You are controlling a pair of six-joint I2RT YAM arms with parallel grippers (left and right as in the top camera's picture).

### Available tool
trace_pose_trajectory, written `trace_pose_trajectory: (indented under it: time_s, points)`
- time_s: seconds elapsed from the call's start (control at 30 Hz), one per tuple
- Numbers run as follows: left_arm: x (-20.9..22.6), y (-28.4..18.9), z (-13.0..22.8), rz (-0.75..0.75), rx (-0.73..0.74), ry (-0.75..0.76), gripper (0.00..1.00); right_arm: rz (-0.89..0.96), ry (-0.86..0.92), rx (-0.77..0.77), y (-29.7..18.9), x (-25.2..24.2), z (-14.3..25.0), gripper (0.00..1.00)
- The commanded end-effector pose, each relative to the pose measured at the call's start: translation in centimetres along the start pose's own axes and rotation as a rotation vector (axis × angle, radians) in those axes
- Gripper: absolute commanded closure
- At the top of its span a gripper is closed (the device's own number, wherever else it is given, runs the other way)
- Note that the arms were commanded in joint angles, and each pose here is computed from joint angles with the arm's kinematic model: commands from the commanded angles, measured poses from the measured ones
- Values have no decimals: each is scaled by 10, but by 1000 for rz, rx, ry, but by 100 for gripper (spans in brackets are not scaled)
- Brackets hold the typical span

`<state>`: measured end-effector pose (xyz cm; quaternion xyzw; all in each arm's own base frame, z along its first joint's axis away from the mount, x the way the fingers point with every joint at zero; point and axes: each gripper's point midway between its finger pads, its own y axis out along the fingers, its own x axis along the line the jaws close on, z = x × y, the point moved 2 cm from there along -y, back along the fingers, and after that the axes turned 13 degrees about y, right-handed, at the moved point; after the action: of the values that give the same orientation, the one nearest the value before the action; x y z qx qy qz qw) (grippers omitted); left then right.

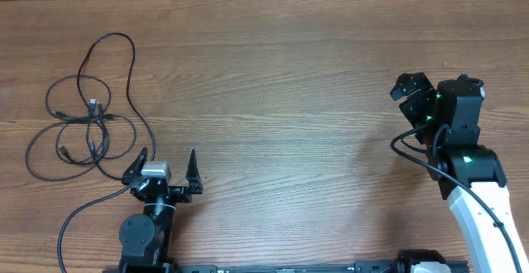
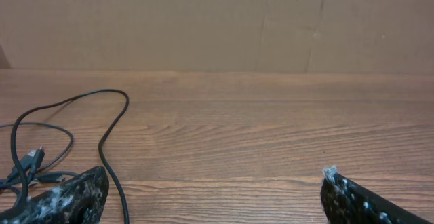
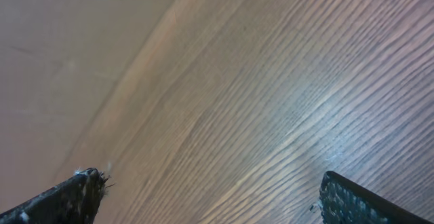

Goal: Untangle cables

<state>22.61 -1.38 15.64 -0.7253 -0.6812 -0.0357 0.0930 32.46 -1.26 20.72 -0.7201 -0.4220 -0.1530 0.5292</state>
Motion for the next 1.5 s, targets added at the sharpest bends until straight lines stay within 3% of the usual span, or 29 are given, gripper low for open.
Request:
trace_pose_trajectory:
  time_s: [0.0, 0.4, 0.73, 1.47]
  points:
    - [-2, 0, -2, 13, -12, 19, 0, -64, -4, -36, -19, 10, -6, 0]
    - [-2, 0, -2, 13, -12, 20, 0, -255, 9, -121, -80, 33, -20, 0]
    - [-2, 0, -2, 12, -12, 19, 0, -399, -75, -11, -110, 57, 21, 0]
    - [-2, 0, -2, 12, -12, 19, 0, -362, -81, 4, -148, -1, 31, 0]
